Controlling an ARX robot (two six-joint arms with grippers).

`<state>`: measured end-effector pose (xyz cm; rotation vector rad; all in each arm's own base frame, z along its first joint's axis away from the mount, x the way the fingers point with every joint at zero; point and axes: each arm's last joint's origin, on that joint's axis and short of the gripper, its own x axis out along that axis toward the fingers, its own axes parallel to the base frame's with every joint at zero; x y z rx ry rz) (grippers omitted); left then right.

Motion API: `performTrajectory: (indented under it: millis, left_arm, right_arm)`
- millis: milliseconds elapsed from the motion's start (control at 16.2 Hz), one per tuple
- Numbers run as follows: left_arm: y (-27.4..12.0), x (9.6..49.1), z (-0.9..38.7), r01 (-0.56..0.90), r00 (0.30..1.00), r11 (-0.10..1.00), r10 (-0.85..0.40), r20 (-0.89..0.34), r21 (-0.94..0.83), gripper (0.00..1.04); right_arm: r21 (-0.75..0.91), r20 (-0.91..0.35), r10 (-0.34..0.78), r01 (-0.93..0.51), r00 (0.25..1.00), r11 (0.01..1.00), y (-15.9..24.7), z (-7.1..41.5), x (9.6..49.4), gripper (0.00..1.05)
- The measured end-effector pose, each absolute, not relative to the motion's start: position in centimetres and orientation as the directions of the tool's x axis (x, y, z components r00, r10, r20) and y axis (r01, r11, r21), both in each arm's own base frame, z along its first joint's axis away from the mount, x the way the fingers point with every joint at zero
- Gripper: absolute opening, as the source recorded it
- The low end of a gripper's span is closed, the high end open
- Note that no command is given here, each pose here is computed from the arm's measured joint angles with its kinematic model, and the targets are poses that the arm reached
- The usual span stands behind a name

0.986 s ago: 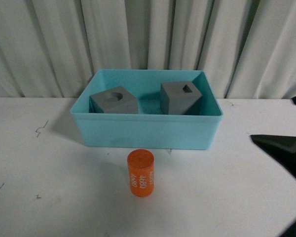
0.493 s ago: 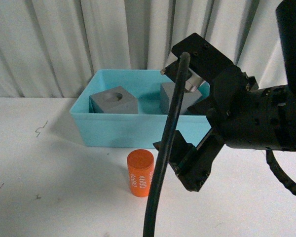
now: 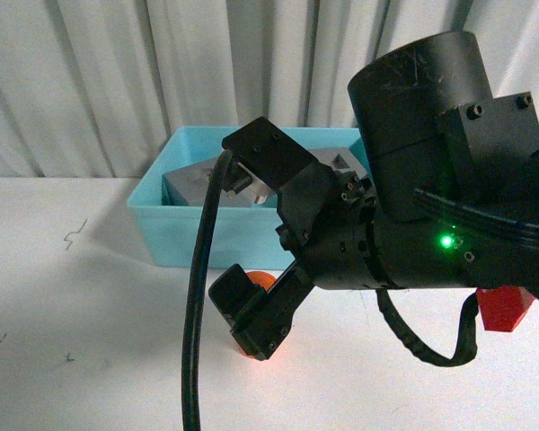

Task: Place gray and orange parts in blue box

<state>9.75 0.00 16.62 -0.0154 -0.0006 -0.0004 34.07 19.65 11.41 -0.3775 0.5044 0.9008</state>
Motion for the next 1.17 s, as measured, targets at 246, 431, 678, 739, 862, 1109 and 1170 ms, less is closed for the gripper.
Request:
performTrajectory:
  millis: [246, 431, 678, 739, 862, 1109, 1170]
  left_arm:
    - [0.0, 9.7, 16.6, 0.000, 1.000, 1.000, 0.000, 0.001, -0.015, 0.98]
    - [0.0, 9.7, 16.6, 0.000, 1.000, 1.000, 0.000, 0.001, -0.015, 0.98]
    - [0.0, 9.7, 16.6, 0.000, 1.000, 1.000, 0.000, 0.001, -0.015, 0.98]
    - [0.0, 9.7, 16.6, 0.000, 1.000, 1.000, 0.000, 0.001, -0.015, 0.98]
    - [0.0, 9.7, 16.6, 0.000, 1.000, 1.000, 0.000, 0.001, -0.015, 0.98]
    - [0.0, 9.7, 16.6, 0.000, 1.000, 1.000, 0.000, 0.001, -0.015, 0.98]
    - [0.0, 9.7, 16.6, 0.000, 1.000, 1.000, 0.000, 0.001, -0.015, 0.98]
  right_arm:
    - [-0.077, -0.607, 0.625, -0.819, 0.491, 0.569, 20.5, 8.9, 34.3, 0.98]
    - [-0.076, -0.609, 0.622, -0.817, 0.493, 0.572, 21.2, 8.3, 34.9, 0.98]
    - [-0.075, -0.615, 0.618, -0.816, 0.491, 0.573, 21.8, 7.9, 35.5, 0.98]
    - [-0.077, -0.618, 0.613, -0.814, 0.492, 0.575, 21.8, 7.8, 35.5, 0.94]
    - [-0.077, -0.623, 0.608, -0.812, 0.492, 0.578, 21.8, 7.7, 35.5, 0.75]
    - [-0.067, -0.605, 0.614, -0.801, 0.507, 0.595, 21.6, 8.0, 35.3, 0.47]
    - [-0.039, -0.507, 0.640, -0.757, 0.577, 0.652, 20.1, 11.6, 33.9, 0.47]
